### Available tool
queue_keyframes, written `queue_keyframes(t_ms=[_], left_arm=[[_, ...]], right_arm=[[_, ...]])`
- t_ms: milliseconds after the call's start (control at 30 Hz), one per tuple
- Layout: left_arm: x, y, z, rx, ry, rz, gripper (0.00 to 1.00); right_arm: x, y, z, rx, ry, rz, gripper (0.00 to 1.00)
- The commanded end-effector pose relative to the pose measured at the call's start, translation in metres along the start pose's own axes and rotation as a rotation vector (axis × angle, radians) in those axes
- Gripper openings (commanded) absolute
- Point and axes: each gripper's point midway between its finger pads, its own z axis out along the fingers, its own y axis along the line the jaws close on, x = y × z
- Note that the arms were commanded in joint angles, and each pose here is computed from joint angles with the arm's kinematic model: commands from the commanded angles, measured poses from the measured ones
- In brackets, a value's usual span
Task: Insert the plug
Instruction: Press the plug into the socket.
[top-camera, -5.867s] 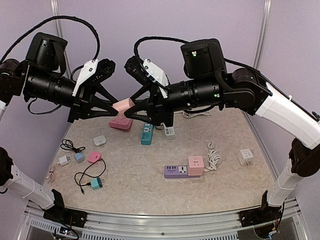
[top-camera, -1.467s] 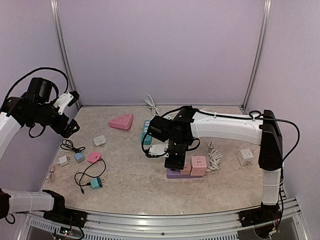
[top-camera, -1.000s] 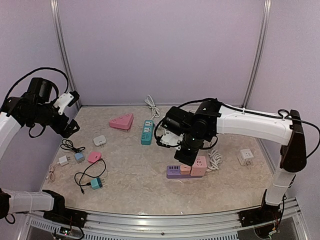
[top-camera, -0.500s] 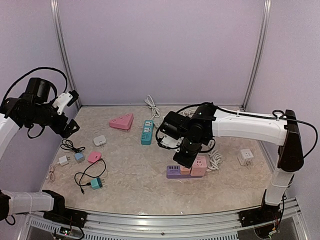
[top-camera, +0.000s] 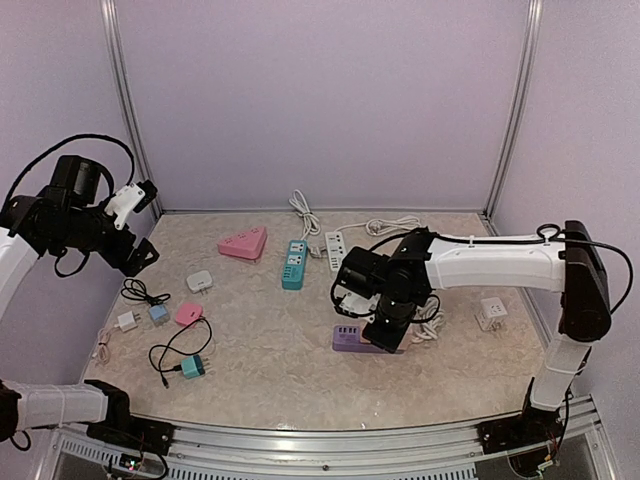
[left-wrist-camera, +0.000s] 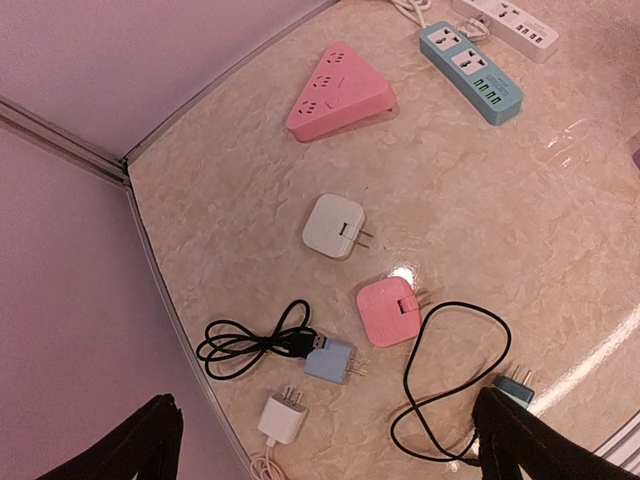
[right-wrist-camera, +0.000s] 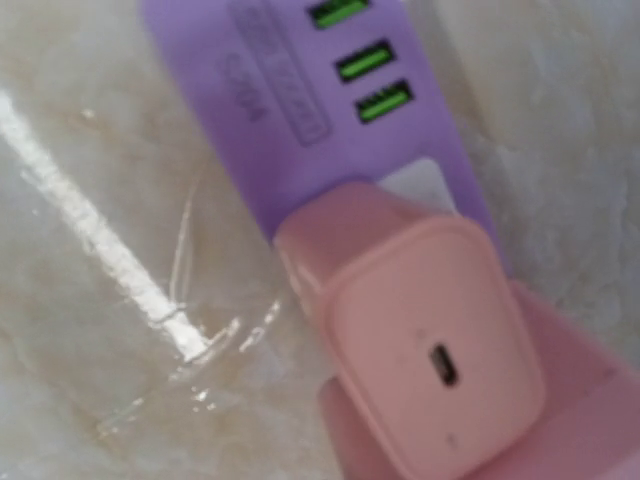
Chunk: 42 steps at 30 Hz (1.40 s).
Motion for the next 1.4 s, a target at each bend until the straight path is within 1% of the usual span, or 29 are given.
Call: queue_keyframes(t_ms=[0,200,267,333,367,467,533,567,633,733,800,1000,1067,1133,1167,1367], left_arm=[[-0.006,0.003,-0.005,-0.006,-0.029,-0.002,0.99],[-0.004,0.002,-0.005,-0.004,-0.027,-0.001,0.99],[-0.004,0.002,-0.006,-0.005,-0.027,0.001,0.99],[-0.003,0.002,-0.006,-0.005,-0.025,0.002,0.99],[-0.003,0.002,-0.006,-0.005,-0.025,0.002,0.99],[-0.003,0.002,-0.006,-0.004,-0.026,0.003,0.99],[-0.005,0.002,-0.006,-0.003,-0.028,0.005,0.99],[-0.005,0.002,-0.006,-0.003,-0.028,0.004,0.99],[-0.005,0.002,-0.006,-0.002,-0.031,0.003,0.99],[-0.003,0.001,-0.007,-0.002,-0.028,0.003,0.99],[-0.001,0.000,-0.006,-0.002,-0.025,0.004,0.99],[-0.001,-0.002,-0.005,0.007,-0.027,0.008,0.99],[0.000,-0.002,-0.005,0.009,-0.026,0.007,0.99],[0.001,-0.002,-0.004,0.007,-0.024,0.008,0.99],[0.001,-0.002,-0.005,0.006,-0.024,0.009,0.99],[0.002,-0.002,-0.005,0.005,-0.022,0.010,0.99]], right_arm=[[-0.010,-0.005,-0.008,-0.006,-0.015,0.027,0.00],[-0.051,0.015,-0.050,-0.070,-0.119,-0.058,0.00],[-0.058,0.018,-0.057,-0.086,-0.131,-0.076,0.00],[-0.061,0.013,-0.059,-0.057,-0.138,-0.073,0.00],[-0.060,0.008,-0.058,-0.025,-0.134,-0.087,0.03],[-0.055,-0.003,-0.053,0.043,-0.106,-0.171,0.29],[-0.052,-0.002,-0.049,0.023,-0.087,-0.249,0.46],[-0.051,0.000,-0.046,0.000,-0.073,-0.277,0.49],[-0.049,-0.003,-0.037,0.000,-0.034,-0.315,0.51],[-0.045,-0.003,-0.022,-0.015,0.035,-0.354,0.53],[-0.046,-0.006,-0.015,-0.010,0.059,-0.355,0.53],[-0.051,-0.011,-0.010,-0.002,0.060,-0.361,0.50],[-0.050,-0.013,-0.008,-0.007,0.068,-0.361,0.46],[-0.047,-0.014,-0.005,-0.013,0.080,-0.360,0.38],[-0.046,-0.015,-0.004,-0.016,0.085,-0.360,0.35],[-0.039,-0.018,0.003,-0.034,0.103,-0.349,0.34]])
